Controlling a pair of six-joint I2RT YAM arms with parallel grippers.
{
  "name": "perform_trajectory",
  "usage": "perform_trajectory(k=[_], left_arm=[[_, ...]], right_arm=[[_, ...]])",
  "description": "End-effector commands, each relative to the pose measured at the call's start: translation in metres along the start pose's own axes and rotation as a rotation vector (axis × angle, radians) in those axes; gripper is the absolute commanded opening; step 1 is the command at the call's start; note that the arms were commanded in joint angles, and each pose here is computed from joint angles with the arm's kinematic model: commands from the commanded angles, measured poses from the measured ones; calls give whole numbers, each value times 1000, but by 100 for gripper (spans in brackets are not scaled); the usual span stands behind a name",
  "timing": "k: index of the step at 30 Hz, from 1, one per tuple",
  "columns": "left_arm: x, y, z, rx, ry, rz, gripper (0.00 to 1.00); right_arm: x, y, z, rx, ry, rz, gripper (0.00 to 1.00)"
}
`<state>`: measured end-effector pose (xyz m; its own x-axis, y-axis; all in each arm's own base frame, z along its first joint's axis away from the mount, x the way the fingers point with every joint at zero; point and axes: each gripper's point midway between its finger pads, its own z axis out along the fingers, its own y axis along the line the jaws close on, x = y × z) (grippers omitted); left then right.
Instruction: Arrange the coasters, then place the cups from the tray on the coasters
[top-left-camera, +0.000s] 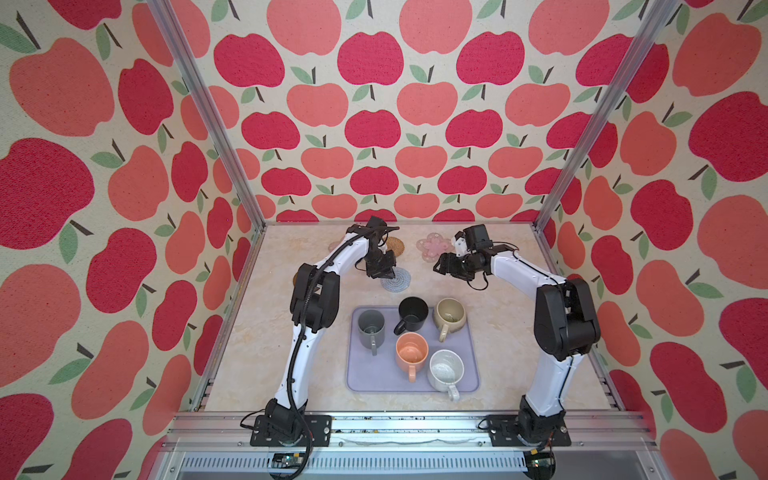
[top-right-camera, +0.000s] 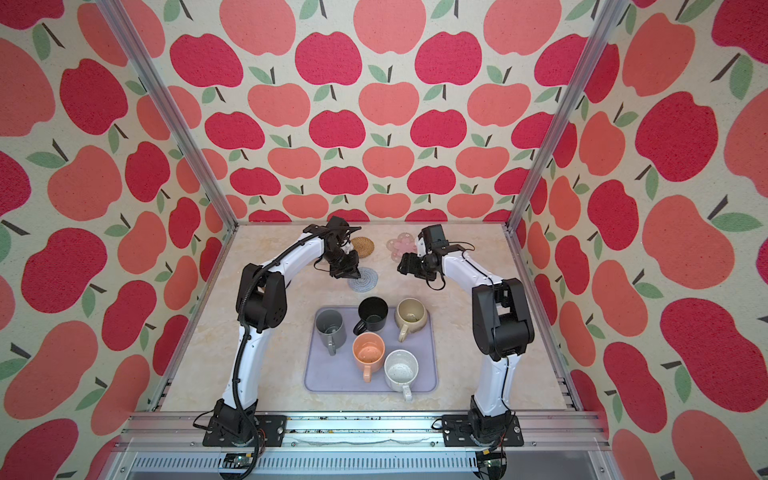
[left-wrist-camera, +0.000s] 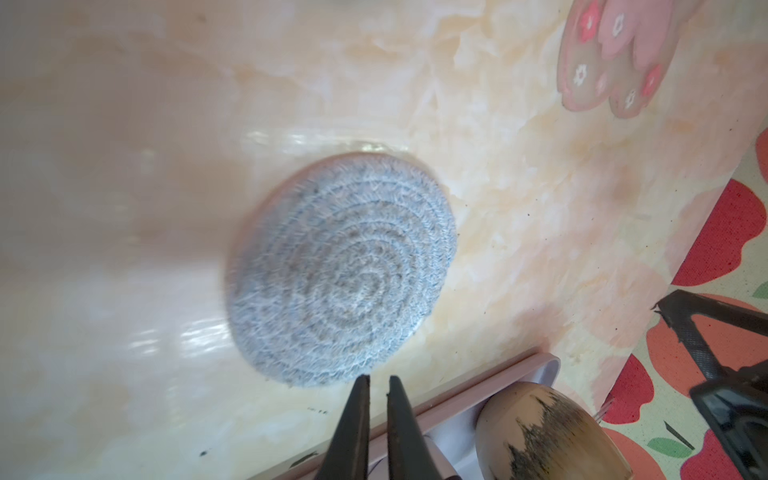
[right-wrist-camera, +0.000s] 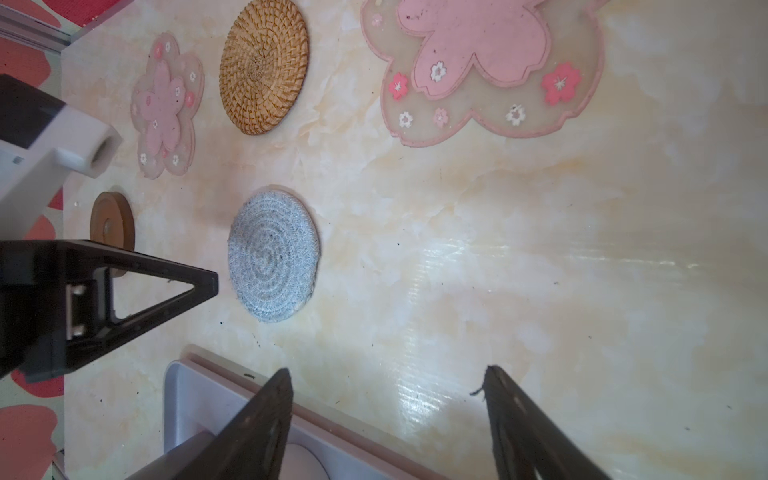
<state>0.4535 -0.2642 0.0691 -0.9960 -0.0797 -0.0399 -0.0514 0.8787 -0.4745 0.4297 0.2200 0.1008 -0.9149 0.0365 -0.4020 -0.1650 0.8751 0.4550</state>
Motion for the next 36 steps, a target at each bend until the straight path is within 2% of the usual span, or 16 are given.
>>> perform_trajectory(k=[1,6,22,36], left_arm=[[-5,22,-12,-60,-41,-3,13],[-3,34,3,-84,-20,-11,13],[3,37,33,-118,28,-21,13],[21,7,62,-95,103,29,13]], right_arm=[[-6,9,6,-24,-1,3,75],[-5,13,8,-28,1,1,75],[-2,14,7,-18,13,-11,75],[1,12,11,-15,23,-8,75]])
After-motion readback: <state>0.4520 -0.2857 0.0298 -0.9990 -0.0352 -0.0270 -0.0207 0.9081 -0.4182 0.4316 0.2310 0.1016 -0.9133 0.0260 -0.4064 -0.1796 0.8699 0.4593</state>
